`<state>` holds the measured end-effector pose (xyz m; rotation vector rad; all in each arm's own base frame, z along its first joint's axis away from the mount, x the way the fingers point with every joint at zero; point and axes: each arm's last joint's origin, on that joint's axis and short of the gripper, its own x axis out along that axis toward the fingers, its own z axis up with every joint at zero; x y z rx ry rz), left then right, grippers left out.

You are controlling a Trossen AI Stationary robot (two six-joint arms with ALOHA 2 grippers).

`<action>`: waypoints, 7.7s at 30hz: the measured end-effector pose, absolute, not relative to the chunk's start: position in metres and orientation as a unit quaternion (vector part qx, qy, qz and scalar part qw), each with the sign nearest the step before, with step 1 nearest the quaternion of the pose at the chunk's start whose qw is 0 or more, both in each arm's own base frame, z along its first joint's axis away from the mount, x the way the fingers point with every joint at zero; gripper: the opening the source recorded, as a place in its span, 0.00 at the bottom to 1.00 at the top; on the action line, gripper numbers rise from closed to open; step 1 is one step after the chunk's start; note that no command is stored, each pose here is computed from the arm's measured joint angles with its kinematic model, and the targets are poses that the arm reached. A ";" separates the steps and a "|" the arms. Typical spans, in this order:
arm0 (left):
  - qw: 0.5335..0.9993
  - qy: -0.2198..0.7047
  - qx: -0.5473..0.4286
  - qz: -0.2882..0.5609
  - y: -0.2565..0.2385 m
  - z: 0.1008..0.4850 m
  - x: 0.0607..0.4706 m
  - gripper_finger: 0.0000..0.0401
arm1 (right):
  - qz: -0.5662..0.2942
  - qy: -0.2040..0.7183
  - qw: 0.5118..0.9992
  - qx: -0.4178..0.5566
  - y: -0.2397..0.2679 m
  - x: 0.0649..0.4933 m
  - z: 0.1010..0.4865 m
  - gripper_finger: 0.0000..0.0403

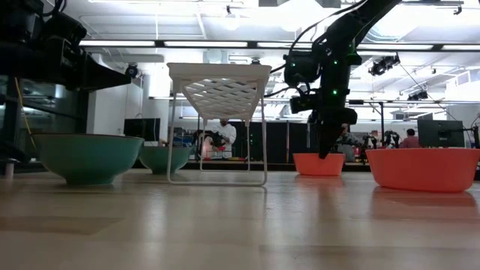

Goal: Pick & Place Mini bowls
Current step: Put the top right orange bowl on the shelf

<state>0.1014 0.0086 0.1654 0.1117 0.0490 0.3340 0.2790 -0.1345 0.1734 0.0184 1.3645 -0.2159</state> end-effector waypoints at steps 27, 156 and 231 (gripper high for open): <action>0.984 0.024 0.055 0.166 0.009 0.166 0.101 0.00 | -0.142 0.608 0.780 0.035 -0.108 0.256 0.222 0.00; 0.984 0.024 0.056 0.166 0.009 0.165 0.101 0.00 | 0.223 0.496 0.745 -0.385 0.033 0.395 0.329 0.00; 0.984 0.024 0.056 0.166 0.009 0.165 0.101 0.00 | 0.174 0.502 0.766 -0.360 0.032 0.405 0.322 0.27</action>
